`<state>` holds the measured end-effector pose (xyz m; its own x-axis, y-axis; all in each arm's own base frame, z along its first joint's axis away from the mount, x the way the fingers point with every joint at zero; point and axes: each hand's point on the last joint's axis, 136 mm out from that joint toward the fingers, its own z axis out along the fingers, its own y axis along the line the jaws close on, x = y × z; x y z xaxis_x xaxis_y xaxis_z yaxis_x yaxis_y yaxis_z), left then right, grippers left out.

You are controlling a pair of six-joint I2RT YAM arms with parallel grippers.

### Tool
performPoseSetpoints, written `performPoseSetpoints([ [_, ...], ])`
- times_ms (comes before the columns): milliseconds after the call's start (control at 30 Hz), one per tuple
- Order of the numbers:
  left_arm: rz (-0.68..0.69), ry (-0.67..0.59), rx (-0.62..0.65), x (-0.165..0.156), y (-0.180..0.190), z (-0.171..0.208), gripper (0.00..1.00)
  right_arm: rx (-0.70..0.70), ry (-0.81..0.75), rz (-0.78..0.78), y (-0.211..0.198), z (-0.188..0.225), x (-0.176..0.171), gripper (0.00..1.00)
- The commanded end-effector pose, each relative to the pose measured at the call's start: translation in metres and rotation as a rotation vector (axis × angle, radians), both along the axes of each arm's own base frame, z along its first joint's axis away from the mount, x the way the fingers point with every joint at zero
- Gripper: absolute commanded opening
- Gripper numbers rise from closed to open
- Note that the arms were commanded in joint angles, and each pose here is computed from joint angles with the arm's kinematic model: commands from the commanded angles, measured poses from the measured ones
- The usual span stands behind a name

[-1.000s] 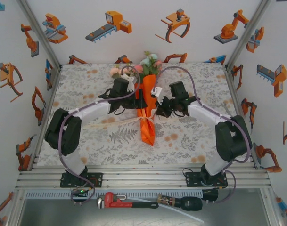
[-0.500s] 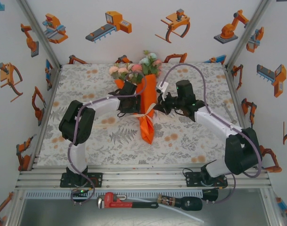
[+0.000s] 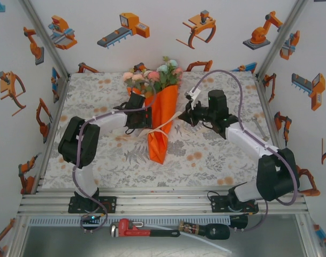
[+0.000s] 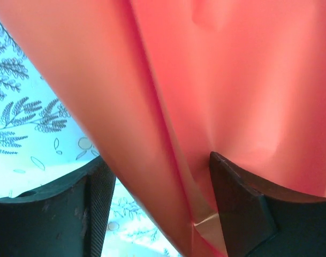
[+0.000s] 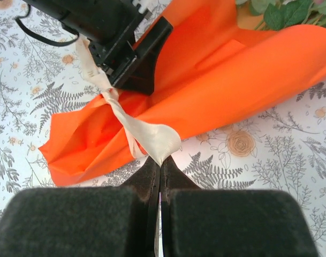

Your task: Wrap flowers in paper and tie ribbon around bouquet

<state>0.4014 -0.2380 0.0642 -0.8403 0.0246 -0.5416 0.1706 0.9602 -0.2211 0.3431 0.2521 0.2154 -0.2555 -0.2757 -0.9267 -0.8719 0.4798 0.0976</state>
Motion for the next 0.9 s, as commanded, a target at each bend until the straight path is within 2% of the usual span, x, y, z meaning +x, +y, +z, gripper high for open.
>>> performPoseSetpoints([
  [0,-0.046,-0.105,-0.097,0.003,0.001,0.06,0.72,-0.039,0.046,0.016,-0.001,-0.017,-0.002,0.0],
  [67,-0.078,-0.145,-0.101,0.001,0.007,0.077,0.73,-0.055,0.052,0.02,-0.002,-0.022,-0.002,0.0],
  [167,-0.25,-0.207,-0.087,-0.017,0.003,0.093,0.73,-0.062,0.061,0.025,0.0,-0.028,0.0,0.0],
  [267,-0.446,-0.172,-0.072,-0.047,-0.004,0.083,0.73,-0.057,0.069,0.035,0.002,-0.031,0.002,0.0],
  [433,-0.611,-0.079,0.004,-0.084,0.003,0.044,0.73,-0.057,0.073,0.04,0.004,-0.033,0.004,0.0],
  [600,-0.628,-0.115,0.074,-0.078,0.007,0.029,0.77,-0.067,0.081,0.058,0.006,-0.036,0.004,0.0],
  [733,-0.621,-0.074,0.108,-0.067,0.005,0.017,0.76,-0.068,0.083,0.064,0.007,-0.034,0.005,0.0],
  [800,-0.618,-0.066,0.109,-0.063,0.001,0.014,0.71,-0.065,0.081,0.062,0.007,-0.032,0.006,0.0],
  [833,-0.609,-0.056,0.117,-0.06,0.001,0.012,0.65,-0.064,0.081,0.061,0.007,-0.032,0.006,0.0],
  [867,-0.604,-0.042,0.122,-0.06,0.002,0.01,0.54,-0.066,0.082,0.057,0.006,-0.032,0.006,0.0],
])
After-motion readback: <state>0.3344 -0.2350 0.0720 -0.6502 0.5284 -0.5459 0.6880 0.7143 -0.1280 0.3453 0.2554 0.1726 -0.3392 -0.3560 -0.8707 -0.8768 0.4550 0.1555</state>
